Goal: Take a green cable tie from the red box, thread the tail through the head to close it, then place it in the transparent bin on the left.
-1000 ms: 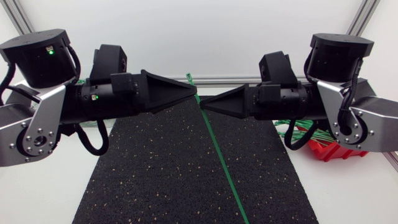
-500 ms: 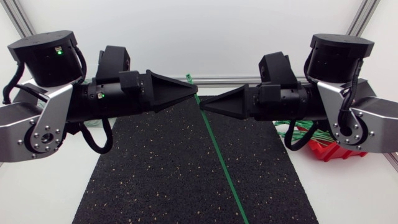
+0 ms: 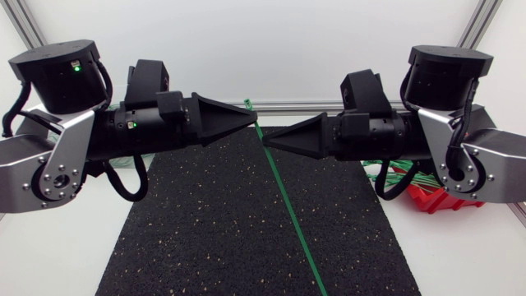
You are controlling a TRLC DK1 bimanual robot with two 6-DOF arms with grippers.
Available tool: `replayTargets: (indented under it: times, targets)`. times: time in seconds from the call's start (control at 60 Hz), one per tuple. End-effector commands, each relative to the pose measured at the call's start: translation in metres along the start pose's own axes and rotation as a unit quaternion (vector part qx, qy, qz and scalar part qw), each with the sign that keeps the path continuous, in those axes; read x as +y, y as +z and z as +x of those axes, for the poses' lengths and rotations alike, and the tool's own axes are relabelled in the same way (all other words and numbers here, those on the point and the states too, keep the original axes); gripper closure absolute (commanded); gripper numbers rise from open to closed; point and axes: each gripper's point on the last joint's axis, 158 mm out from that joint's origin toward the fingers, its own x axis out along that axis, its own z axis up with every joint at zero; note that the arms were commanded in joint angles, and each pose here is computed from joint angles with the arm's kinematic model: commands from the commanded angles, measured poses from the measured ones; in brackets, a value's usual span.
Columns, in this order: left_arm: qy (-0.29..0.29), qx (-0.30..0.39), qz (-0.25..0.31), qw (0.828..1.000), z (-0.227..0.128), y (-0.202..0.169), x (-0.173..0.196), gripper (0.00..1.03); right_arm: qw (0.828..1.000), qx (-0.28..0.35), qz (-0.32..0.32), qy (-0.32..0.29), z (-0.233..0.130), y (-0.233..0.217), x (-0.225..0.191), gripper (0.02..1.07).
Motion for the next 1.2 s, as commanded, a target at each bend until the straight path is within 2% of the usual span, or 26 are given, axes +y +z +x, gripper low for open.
replayTargets:
  times: [0.0, 0.45, 0.733, 0.883, 1.1, 1.133, 1.183]
  targets:
    - [-0.005, -0.014, 0.003, 1.0, 0.001, 0.014, -0.004, 0.99, 1.0, 0.004, 0.016, 0.0, 0.0, -0.009, -0.003, 1.01]
    - [-0.006, -0.016, 0.002, 1.0, -0.002, 0.014, -0.006, 0.99, 0.999, 0.031, 0.027, 0.005, 0.018, -0.026, -0.006, 1.01]
    - [-0.006, -0.017, 0.0, 1.0, -0.003, 0.014, -0.007, 0.99, 1.0, 0.029, 0.001, 0.005, 0.017, -0.026, -0.005, 1.0]
    - [0.001, -0.025, 0.0, 1.0, -0.009, 0.019, -0.005, 0.99, 0.999, 0.036, -0.025, 0.006, 0.016, -0.03, -0.004, 0.73]
    - [0.007, -0.026, -0.002, 1.0, -0.024, 0.023, 0.007, 0.99, 0.996, 0.047, -0.074, -0.017, 0.011, -0.036, -0.018, 0.39]
    - [0.006, -0.023, 0.001, 1.0, -0.027, 0.022, 0.009, 0.99, 0.994, 0.056, -0.086, -0.034, 0.012, -0.038, -0.027, 0.31]
    - [0.007, -0.019, 0.006, 1.0, -0.029, 0.02, 0.011, 0.99, 0.987, 0.085, -0.124, -0.052, 0.012, -0.046, -0.037, 0.06]
